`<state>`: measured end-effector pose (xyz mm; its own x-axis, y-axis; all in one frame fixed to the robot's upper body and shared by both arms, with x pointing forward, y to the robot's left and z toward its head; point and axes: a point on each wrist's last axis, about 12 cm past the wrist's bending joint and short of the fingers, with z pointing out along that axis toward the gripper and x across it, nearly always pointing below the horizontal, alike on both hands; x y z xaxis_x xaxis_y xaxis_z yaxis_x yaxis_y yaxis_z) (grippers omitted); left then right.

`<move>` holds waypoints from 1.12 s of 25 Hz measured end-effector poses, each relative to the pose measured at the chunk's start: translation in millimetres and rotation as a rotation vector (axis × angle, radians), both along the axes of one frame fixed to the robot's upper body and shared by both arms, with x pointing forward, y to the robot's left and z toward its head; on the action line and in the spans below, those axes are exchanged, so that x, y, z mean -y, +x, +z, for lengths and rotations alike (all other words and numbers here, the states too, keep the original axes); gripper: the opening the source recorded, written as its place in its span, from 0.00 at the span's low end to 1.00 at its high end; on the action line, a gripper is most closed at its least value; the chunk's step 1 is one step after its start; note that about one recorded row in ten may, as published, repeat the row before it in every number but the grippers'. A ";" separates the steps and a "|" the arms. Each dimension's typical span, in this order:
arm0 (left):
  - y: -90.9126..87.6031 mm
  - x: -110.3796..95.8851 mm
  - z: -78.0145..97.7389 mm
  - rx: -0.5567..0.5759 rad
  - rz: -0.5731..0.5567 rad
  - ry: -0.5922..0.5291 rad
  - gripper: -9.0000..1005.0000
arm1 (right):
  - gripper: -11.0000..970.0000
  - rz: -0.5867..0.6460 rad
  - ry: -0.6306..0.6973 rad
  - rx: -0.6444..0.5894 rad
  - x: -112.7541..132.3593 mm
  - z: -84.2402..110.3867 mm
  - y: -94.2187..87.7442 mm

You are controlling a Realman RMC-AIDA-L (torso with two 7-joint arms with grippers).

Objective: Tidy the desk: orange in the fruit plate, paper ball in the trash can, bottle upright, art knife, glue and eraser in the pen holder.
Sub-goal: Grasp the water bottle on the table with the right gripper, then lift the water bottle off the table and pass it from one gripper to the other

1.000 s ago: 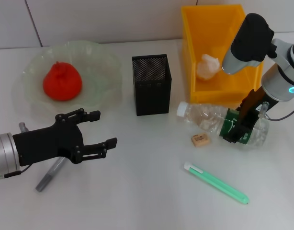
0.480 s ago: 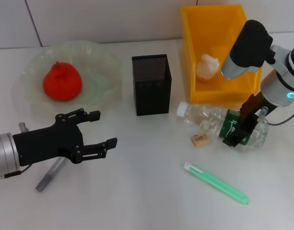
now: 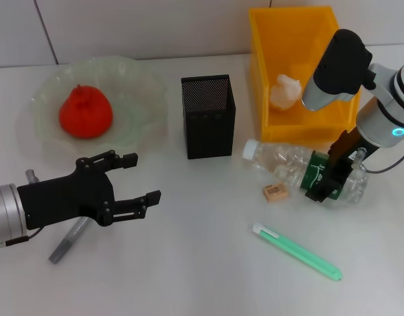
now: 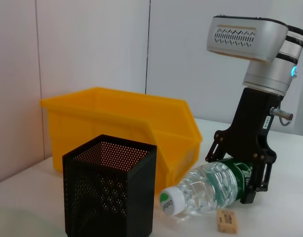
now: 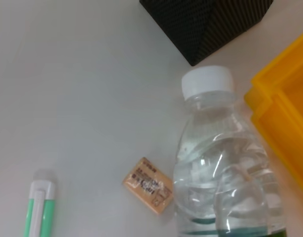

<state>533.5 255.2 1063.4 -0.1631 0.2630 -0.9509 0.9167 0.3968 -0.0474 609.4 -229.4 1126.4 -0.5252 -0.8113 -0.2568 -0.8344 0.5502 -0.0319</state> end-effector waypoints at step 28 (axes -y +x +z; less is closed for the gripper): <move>2.5 -2.5 6.5 0.027 0.038 -0.059 0.80 | 0.80 -0.027 0.276 0.113 34.8 11.9 -46.0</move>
<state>536.0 257.8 1069.9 -0.1458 0.2001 -0.9689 0.9021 0.4289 -0.0471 563.5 -264.2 1138.3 -0.5010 -0.6889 -0.5238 -0.8190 0.5731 0.0296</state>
